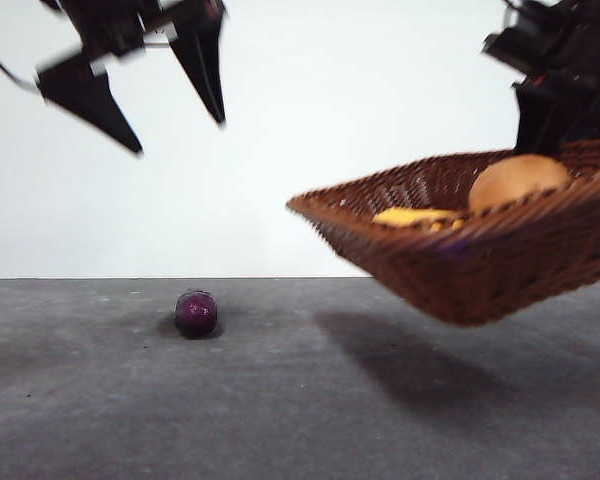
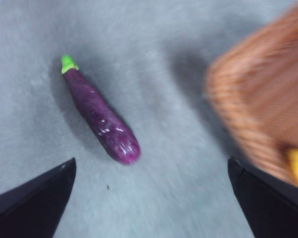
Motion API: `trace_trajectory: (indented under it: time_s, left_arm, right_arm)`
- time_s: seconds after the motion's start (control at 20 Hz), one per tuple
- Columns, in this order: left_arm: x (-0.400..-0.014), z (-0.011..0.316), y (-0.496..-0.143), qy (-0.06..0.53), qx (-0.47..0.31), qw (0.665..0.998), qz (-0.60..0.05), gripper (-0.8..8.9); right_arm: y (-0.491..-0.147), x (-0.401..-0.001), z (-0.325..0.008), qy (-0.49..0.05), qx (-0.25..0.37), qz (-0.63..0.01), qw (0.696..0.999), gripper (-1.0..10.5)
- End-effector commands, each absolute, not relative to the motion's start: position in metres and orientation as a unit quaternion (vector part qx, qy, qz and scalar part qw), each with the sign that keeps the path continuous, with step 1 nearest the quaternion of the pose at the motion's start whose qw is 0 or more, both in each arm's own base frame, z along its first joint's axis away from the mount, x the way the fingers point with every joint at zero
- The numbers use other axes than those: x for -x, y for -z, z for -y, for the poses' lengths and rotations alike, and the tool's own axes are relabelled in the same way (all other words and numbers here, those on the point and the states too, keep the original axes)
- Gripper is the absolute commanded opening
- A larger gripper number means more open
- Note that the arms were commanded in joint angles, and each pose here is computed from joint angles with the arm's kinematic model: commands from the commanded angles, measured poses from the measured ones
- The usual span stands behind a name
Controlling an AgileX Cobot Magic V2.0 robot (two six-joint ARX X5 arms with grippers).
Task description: Help me put the vegetables on the table into the basket
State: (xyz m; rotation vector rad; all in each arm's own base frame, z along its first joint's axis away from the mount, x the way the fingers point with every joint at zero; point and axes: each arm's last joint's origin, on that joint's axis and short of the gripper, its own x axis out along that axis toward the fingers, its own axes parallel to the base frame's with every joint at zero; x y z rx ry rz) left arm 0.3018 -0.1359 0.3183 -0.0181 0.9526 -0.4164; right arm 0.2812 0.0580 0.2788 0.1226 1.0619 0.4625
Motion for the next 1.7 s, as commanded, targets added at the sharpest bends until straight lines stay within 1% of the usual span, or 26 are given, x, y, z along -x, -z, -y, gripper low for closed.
trace_trajectory:
  time_s: [0.05,0.2,0.4,0.55,0.75,1.0,1.3,1.4,1.55,1.65,1.7]
  left_arm:
    - [-0.331,0.142,-0.280,0.166,0.036,0.852,-0.495,5.34]
    - [-0.362,0.144,-0.246,0.128,0.054,0.832,-0.536,5.34]
    - [-0.391,0.146,-0.239,0.103,0.060,0.818,-0.562,5.34]
    - [-0.401,0.150,-0.228,0.091,0.064,0.805,-0.582,5.34]
    - [-0.402,0.148,-0.204,0.050,0.040,0.780,-0.623,5.34]
    - [-0.404,0.147,-0.200,0.033,0.026,0.785,-0.619,5.28]
    - [-0.405,0.151,-0.195,0.025,0.045,0.783,-0.620,5.24]
    - [-0.405,0.153,-0.195,0.029,0.055,0.781,-0.621,4.88]
    - [-0.404,0.160,-0.194,0.036,0.054,0.785,-0.616,4.88]
    - [-0.403,0.162,-0.193,0.033,0.056,0.783,-0.619,4.36]
    - [-0.403,0.163,-0.191,0.033,0.054,0.781,-0.622,4.38]
  right_arm:
    - [-0.289,-0.274,-0.052,-0.229,-0.053,-0.484,0.843,-0.1]
    - [-0.299,-0.265,-0.051,-0.241,-0.049,-0.469,0.849,-0.1]
    - [-0.304,-0.262,-0.051,-0.257,-0.052,-0.458,0.850,-0.1]
    - [-0.304,-0.262,-0.051,-0.258,-0.049,-0.456,0.850,-0.1]
    - [-0.304,-0.262,-0.052,-0.260,-0.046,-0.455,0.851,-0.1]
    - [-0.305,-0.263,-0.052,-0.265,-0.046,-0.448,0.853,-0.1]
    - [-0.306,-0.264,-0.052,-0.271,-0.049,-0.441,0.854,-0.1]
    - [-0.306,-0.265,-0.052,-0.272,-0.048,-0.438,0.856,-0.1]
    - [-0.307,-0.265,-0.053,-0.273,-0.047,-0.434,0.857,-0.1]
    - [-0.307,-0.265,-0.053,-0.273,-0.047,-0.434,0.857,-0.1]
    - [-0.307,-0.265,-0.053,-0.273,-0.046,-0.434,0.857,-0.1]
